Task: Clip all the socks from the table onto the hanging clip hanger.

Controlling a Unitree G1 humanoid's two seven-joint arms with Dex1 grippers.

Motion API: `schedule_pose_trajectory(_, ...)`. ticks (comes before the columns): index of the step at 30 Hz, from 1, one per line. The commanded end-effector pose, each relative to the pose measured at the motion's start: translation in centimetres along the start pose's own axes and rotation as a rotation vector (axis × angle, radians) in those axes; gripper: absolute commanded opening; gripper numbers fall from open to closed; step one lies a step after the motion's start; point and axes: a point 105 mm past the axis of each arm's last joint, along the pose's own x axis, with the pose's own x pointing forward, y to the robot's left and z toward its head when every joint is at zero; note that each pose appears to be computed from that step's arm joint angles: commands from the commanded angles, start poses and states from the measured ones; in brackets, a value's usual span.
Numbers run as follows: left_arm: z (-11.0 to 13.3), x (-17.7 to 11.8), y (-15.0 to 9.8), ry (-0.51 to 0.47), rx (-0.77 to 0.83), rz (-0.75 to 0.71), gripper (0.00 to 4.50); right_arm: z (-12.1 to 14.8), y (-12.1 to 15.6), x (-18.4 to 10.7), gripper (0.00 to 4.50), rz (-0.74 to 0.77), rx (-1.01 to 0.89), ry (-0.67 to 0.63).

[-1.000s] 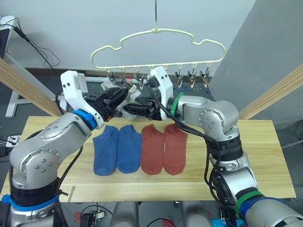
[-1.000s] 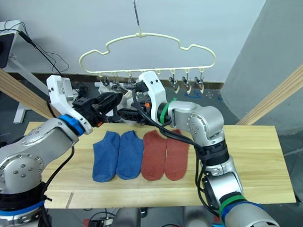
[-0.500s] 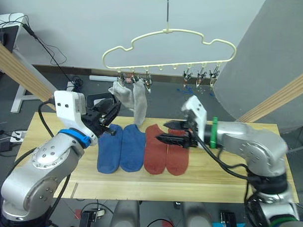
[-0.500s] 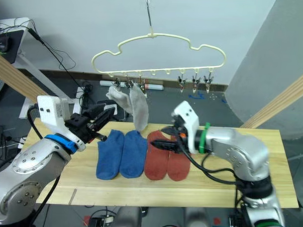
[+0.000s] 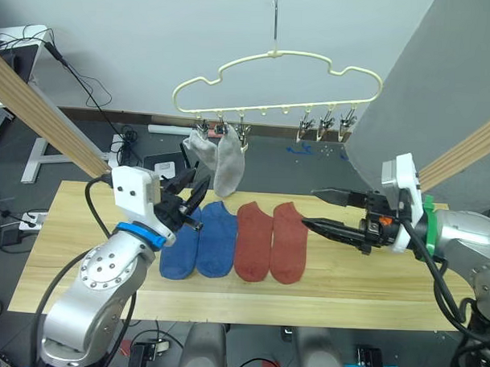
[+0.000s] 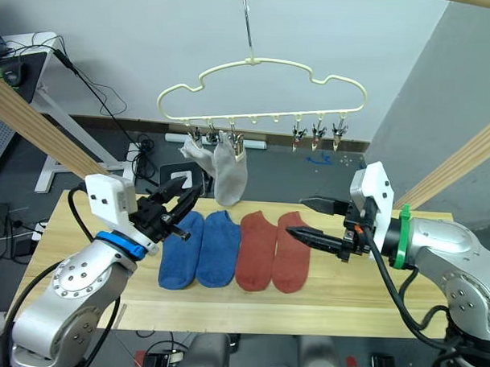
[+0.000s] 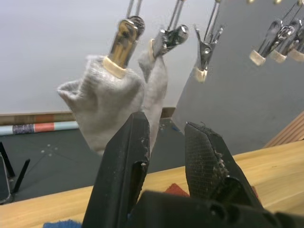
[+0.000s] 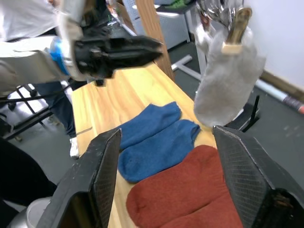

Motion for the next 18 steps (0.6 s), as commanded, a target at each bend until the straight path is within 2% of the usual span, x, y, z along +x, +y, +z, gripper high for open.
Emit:
schedule_pose_trajectory(1, 0.9, 0.2, -1.0, -0.054, 0.015, -0.025, 1.52, 1.1, 0.3, -0.6, 3.17, 0.017, -0.064, -0.013)
schedule_pose_trajectory(6, 1.2, 0.6, -1.4, -0.072, 0.000, -0.046, 1.52, 1.8, 0.9, -1.5, 3.17, 0.051, -0.089, 0.008)
schedule_pose_trajectory(18, 2.2, 3.2, -1.9, -0.118, -0.051, -0.072, 1.52, 1.9, 2.3, 0.0, 3.17, 0.065, -0.067, -0.031)
